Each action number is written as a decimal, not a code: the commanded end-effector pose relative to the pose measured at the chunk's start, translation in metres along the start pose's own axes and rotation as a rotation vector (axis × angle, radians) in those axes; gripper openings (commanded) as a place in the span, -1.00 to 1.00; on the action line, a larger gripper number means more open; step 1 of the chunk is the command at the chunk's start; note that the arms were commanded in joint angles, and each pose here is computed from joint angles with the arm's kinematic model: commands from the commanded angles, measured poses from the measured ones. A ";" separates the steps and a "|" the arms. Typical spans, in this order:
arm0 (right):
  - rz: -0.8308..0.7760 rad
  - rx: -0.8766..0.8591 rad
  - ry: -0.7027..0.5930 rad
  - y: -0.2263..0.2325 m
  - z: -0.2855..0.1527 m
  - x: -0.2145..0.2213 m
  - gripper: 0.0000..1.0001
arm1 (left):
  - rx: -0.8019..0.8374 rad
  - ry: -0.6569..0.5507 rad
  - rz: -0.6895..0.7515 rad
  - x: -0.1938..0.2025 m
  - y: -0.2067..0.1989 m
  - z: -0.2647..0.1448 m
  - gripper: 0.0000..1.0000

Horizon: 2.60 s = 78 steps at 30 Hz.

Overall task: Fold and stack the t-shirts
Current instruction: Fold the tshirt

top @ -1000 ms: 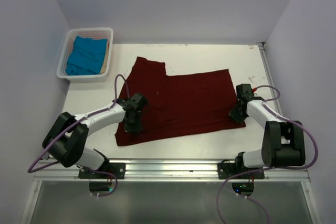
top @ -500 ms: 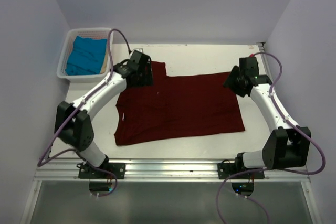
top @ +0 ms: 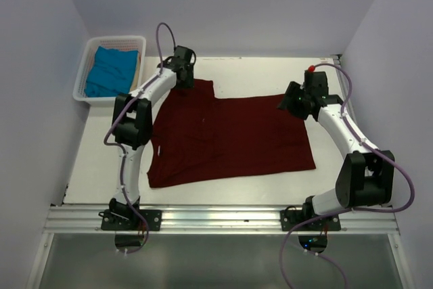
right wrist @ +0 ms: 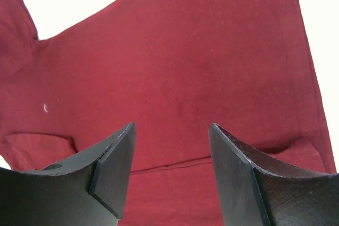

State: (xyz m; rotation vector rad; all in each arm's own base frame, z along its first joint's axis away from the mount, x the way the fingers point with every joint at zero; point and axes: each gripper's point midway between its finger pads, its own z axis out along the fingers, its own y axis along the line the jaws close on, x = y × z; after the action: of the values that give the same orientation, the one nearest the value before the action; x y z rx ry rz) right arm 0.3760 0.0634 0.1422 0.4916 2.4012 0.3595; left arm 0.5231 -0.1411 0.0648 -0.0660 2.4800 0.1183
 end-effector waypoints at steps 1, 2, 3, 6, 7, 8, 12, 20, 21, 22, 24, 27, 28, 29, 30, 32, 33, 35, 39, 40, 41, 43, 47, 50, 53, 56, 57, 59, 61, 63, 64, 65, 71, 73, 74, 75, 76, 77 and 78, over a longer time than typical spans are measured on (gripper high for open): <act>-0.046 -0.066 -0.038 0.011 -0.008 -0.003 0.22 | 0.067 -0.178 -0.044 -0.075 0.013 -0.003 0.19; -0.044 -0.066 -0.037 0.010 -0.008 -0.003 0.22 | 0.068 -0.175 -0.057 -0.077 0.021 0.005 0.09; -0.046 -0.071 -0.034 0.011 -0.007 -0.002 0.21 | 0.072 -0.193 -0.069 -0.085 0.025 0.006 0.04; -0.044 -0.072 -0.021 0.011 -0.003 0.002 0.20 | 0.109 -0.206 -0.112 -0.094 0.034 0.019 -0.05; -0.043 -0.071 -0.015 0.010 -0.002 0.003 0.20 | 0.116 -0.205 -0.119 -0.095 0.036 0.023 -0.02; -0.042 -0.070 -0.013 0.010 -0.002 0.003 0.20 | 0.124 -0.182 -0.125 -0.089 0.039 0.036 0.00; -0.040 -0.066 -0.010 0.009 -0.001 0.003 0.18 | 0.178 -0.152 -0.140 -0.089 0.036 0.056 0.05; -0.047 -0.049 -0.002 0.007 0.003 0.007 0.17 | 0.346 -0.155 -0.164 -0.083 0.016 0.076 0.07; -0.048 -0.044 0.004 0.005 0.003 0.008 0.17 | 0.356 -0.159 -0.168 -0.084 0.015 0.077 0.07; -0.049 -0.040 0.005 0.004 0.004 0.009 0.17 | 0.361 -0.158 -0.169 -0.083 0.015 0.079 0.07; -0.053 -0.032 0.000 0.003 0.004 0.009 0.17 | 0.361 -0.158 -0.170 -0.082 0.015 0.083 0.07; -0.057 -0.028 -0.001 0.002 0.004 0.010 0.17 | 0.356 -0.157 -0.173 -0.080 0.017 0.090 0.07; -0.057 -0.028 -0.001 0.001 0.004 0.009 0.17 | 0.351 -0.160 -0.173 -0.080 0.018 0.092 0.07; -0.057 -0.026 0.001 0.001 0.005 0.010 0.16 | 0.344 -0.161 -0.172 -0.078 0.019 0.096 0.07; -0.059 -0.026 0.001 0.001 0.006 0.010 0.16 | 0.341 -0.164 -0.170 -0.077 0.019 0.098 0.07; -0.062 -0.020 0.008 -0.001 0.008 0.012 0.16 | 0.337 -0.170 -0.172 -0.077 0.020 0.104 0.06; -0.062 -0.019 0.011 -0.002 0.009 0.012 0.15 | 0.333 -0.175 -0.174 -0.077 0.020 0.105 0.07; -0.063 -0.018 0.016 -0.002 0.009 0.013 0.15 | 0.320 -0.169 -0.177 -0.073 0.022 0.113 0.07; -0.067 -0.013 0.019 -0.003 0.010 0.014 0.14 | 0.307 -0.172 -0.186 -0.071 0.025 0.120 0.07; -0.067 -0.013 0.017 -0.003 0.010 0.013 0.13 | 0.308 -0.172 -0.186 -0.071 0.024 0.121 0.06; -0.067 -0.010 0.015 -0.003 0.010 0.012 0.12 | 0.308 -0.167 -0.187 -0.069 0.023 0.122 0.05; -0.066 -0.010 0.012 -0.003 0.009 0.011 0.09 | 0.310 -0.156 -0.187 -0.065 0.023 0.123 -0.05; -0.063 -0.009 0.013 -0.003 0.010 0.011 0.01 | 0.286 -0.129 -0.174 -0.053 0.027 0.125 -0.25; -0.063 -0.011 0.012 -0.002 0.010 0.011 -0.01 | 0.275 -0.109 -0.166 -0.044 0.030 0.121 -0.35; -0.058 -0.008 0.012 -0.003 0.012 0.011 -0.04 | 0.257 -0.089 -0.163 -0.035 0.034 0.119 -0.42; -0.057 -0.006 0.013 -0.004 0.013 0.012 -0.08 | 0.239 -0.069 -0.160 -0.027 0.038 0.120 -0.69; -0.057 -0.005 0.014 -0.004 0.013 0.012 -0.09 | 0.238 -0.065 -0.160 -0.026 0.038 0.121 -0.86; -0.055 0.005 0.014 -0.006 0.014 0.013 -0.14 | 0.237 -0.055 -0.161 -0.023 0.038 0.121 -1.00; -0.055 0.017 0.014 -0.008 0.016 0.013 -0.28 | 0.239 -0.059 -0.164 -0.024 0.038 0.119 -1.00; -0.043 0.021 0.002 -0.008 0.017 0.009 -0.47 | 0.241 -0.068 -0.165 -0.027 0.038 0.116 -1.00; -0.038 0.024 -0.003 -0.007 0.018 0.008 -0.60 | 0.244 -0.077 -0.165 -0.030 0.038 0.113 -1.00; -0.026 0.047 -0.014 -0.011 0.021 0.005 -0.89 | 0.244 -0.087 -0.164 -0.033 0.038 0.111 -1.00; 0.007 0.101 -0.112 -0.010 0.039 -0.030 -1.00 | 0.280 -0.180 -0.170 -0.074 0.037 0.075 -1.00; 0.013 0.137 -0.137 -0.011 0.051 -0.047 -1.00 | 0.297 -0.208 -0.173 -0.089 0.036 0.058 -1.00; 0.013 0.147 -0.142 -0.011 0.056 -0.053 -1.00 | 0.301 -0.214 -0.175 -0.093 0.036 0.051 -1.00; 0.019 0.161 -0.150 -0.010 0.066 -0.065 -1.00 | 0.305 -0.227 -0.176 -0.100 0.036 0.041 -1.00; 0.030 0.170 -0.154 -0.013 0.070 -0.072 -0.97 | 0.309 -0.221 -0.175 -0.101 0.036 0.035 -1.00; 0.034 0.168 -0.162 -0.011 0.073 -0.078 -0.74 | 0.315 -0.223 -0.173 -0.102 0.035 0.030 -1.00; 0.038 0.159 -0.187 -0.006 0.075 -0.093 -0.47 | 0.321 -0.234 -0.171 -0.107 0.034 0.020 -1.00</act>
State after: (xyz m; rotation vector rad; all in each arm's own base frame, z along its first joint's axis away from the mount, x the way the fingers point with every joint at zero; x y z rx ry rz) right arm 0.4505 0.0418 0.1014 0.5838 2.3857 0.1598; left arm 0.6177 -0.1022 0.0418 -0.1378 2.3214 -0.2913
